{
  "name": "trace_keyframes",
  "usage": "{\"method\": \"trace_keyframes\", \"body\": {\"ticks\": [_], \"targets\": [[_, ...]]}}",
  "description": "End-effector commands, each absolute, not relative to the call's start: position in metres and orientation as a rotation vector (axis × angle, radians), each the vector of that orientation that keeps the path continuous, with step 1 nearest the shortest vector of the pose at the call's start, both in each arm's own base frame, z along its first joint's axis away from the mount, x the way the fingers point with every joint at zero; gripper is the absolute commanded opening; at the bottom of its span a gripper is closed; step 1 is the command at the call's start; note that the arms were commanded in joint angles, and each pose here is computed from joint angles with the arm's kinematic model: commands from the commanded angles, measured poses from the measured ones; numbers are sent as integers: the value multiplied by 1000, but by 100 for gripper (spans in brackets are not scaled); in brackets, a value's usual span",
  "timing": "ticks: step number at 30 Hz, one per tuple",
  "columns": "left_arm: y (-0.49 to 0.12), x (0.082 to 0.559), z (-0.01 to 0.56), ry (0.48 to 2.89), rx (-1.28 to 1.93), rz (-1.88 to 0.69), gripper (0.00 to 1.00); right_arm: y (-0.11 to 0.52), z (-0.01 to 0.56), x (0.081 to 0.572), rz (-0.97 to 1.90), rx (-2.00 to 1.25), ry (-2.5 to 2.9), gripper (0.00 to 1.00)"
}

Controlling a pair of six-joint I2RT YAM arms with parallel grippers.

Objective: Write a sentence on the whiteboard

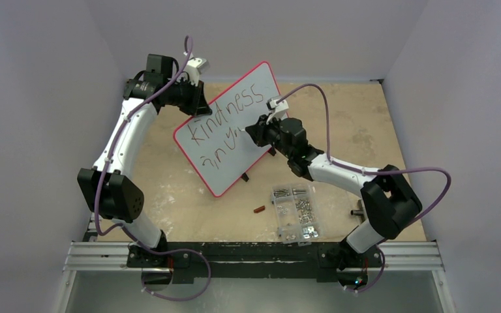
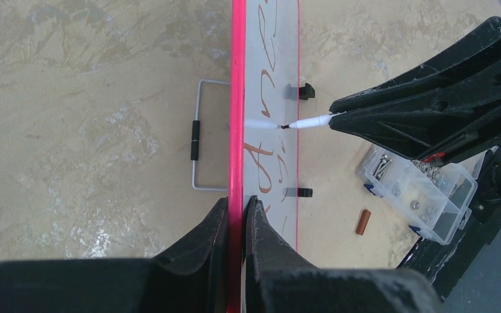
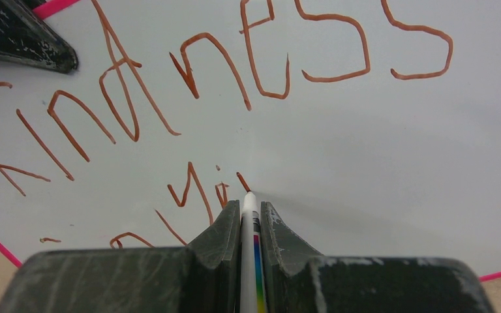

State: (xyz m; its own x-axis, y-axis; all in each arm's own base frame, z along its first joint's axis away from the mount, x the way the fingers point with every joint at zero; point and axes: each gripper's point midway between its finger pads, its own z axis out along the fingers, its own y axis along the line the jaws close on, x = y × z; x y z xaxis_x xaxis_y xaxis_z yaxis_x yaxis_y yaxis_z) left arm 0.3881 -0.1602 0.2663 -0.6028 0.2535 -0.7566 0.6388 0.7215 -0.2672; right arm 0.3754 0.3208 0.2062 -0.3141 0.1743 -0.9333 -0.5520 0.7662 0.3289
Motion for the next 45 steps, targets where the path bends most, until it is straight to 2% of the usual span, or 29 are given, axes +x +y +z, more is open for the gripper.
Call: {"method": "trace_keyframes", "body": {"ticks": [1, 14, 29, 45], "targets": [[-149, 385, 269, 2217, 700, -575, 0, 318, 202, 371, 742, -308, 1754, 0], [-148, 384, 269, 2216, 699, -572, 0, 311, 222, 392, 643, -256, 1736, 0], [-149, 384, 270, 2213, 700, -572, 0, 322, 246, 400, 674, -262, 1685, 0], [-148, 383, 273, 2205, 701, -569, 0, 314, 210, 385, 677, -273, 1755, 0]]}}
